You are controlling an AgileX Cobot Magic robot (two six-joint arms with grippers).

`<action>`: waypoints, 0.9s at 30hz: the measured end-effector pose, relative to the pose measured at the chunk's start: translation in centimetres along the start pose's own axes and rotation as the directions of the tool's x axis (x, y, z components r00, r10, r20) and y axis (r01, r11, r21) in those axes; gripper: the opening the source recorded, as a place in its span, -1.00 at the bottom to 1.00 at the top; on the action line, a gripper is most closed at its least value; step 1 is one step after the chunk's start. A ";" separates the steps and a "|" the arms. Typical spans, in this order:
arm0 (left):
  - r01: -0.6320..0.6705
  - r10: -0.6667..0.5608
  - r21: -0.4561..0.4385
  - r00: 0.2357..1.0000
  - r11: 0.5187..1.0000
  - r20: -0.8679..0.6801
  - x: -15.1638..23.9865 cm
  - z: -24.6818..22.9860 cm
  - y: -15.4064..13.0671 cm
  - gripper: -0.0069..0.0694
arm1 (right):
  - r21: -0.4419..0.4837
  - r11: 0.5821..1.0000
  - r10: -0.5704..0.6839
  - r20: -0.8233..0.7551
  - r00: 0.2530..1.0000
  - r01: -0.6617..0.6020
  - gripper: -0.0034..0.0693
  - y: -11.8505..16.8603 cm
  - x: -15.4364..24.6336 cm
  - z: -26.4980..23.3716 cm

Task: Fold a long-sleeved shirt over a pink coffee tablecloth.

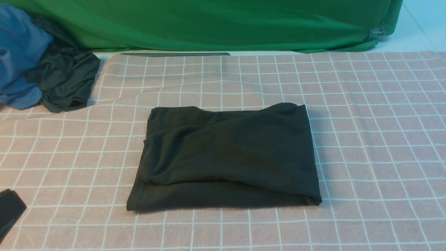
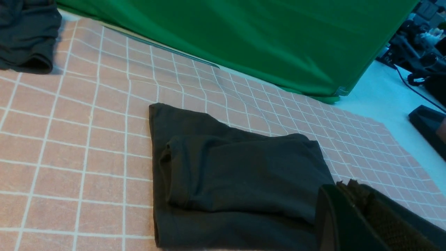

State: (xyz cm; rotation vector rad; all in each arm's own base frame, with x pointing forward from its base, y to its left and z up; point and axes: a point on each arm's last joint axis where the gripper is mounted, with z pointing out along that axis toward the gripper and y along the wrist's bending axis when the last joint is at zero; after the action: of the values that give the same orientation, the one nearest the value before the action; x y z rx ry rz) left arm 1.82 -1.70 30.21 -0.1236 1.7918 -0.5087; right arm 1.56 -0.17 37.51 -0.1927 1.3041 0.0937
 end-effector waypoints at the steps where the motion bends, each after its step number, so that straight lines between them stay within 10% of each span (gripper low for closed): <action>1: 0.000 0.000 -0.001 1.000 1.000 -0.004 0.2 0.0 0.1 -0.79 | 0.001 1.000 0.004 -0.007 1.000 -0.004 -0.79 0.0 0.1 -0.1; 27: -0.083 0.084 -0.040 0.996 0.996 0.029 0.1 0.1 0.5 -0.79 | 0.009 1.000 0.013 -0.080 0.997 -0.013 -0.63 -0.1 0.7 -0.1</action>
State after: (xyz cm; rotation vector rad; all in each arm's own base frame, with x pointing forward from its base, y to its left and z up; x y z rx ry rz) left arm 2.00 -1.29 29.91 -0.0824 1.7696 -0.4100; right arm 1.65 -0.30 36.77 -0.1823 1.3850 0.0922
